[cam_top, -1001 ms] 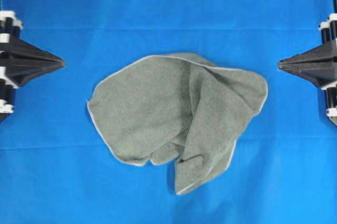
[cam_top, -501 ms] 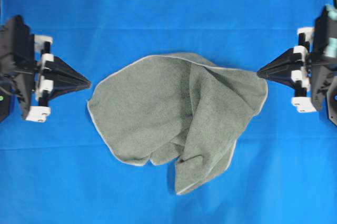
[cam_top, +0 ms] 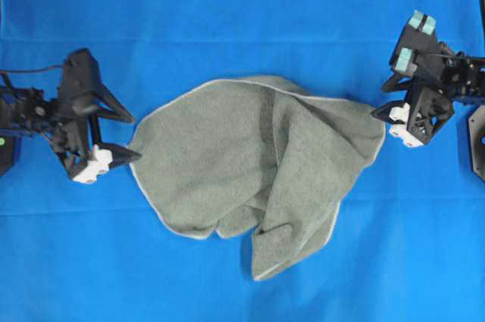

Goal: Fold a large towel.
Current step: 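Move both grippers in and grasp the towel's left and right edges, then lift the towel with both grippers and pull it away, shaking it out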

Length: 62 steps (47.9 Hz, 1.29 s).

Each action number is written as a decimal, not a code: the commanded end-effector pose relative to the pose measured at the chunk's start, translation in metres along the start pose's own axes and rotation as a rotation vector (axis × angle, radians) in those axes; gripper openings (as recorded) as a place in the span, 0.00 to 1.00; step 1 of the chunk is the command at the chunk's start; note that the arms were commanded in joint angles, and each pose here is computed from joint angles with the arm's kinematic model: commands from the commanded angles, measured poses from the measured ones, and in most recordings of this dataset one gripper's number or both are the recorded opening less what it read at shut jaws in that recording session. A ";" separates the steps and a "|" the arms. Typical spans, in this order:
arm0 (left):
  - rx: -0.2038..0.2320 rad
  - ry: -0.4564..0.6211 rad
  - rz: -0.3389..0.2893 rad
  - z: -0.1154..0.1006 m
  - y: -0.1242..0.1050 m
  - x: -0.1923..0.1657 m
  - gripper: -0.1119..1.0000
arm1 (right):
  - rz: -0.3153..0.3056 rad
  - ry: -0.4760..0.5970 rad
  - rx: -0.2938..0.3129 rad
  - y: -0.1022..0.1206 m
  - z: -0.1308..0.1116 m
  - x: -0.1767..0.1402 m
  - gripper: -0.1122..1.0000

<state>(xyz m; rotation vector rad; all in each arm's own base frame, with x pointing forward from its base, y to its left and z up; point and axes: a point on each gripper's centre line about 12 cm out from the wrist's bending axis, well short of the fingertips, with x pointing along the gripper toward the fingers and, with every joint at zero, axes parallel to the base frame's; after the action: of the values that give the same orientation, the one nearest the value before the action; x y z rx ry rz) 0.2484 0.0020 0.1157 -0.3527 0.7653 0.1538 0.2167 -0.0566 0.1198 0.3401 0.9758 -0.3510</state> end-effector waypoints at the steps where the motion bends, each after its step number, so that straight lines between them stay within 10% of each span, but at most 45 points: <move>1: -0.025 0.001 0.020 0.001 0.006 0.011 0.89 | 0.002 -0.014 -0.005 0.000 0.003 0.007 0.65; 20: -0.072 0.129 0.109 -0.002 0.025 0.035 0.84 | -0.018 0.027 -0.032 -0.004 0.000 0.024 0.61; 29: -0.069 0.214 0.134 -0.006 0.025 0.034 0.40 | -0.016 0.014 -0.047 -0.003 0.003 0.021 0.14; 35: -0.070 0.201 0.130 -0.001 0.024 0.032 0.13 | -0.011 -0.013 -0.046 -0.002 0.005 0.013 0.11; 62: -0.047 -0.005 0.061 0.113 -0.014 -0.066 0.12 | 0.043 -0.339 -0.032 0.007 0.052 -0.116 0.11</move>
<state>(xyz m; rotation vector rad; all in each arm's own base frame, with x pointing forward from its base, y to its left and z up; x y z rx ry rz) 0.2777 0.0291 0.2086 -0.3783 0.8355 0.2413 0.2021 -0.0578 0.2162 0.2721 0.7286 -0.3443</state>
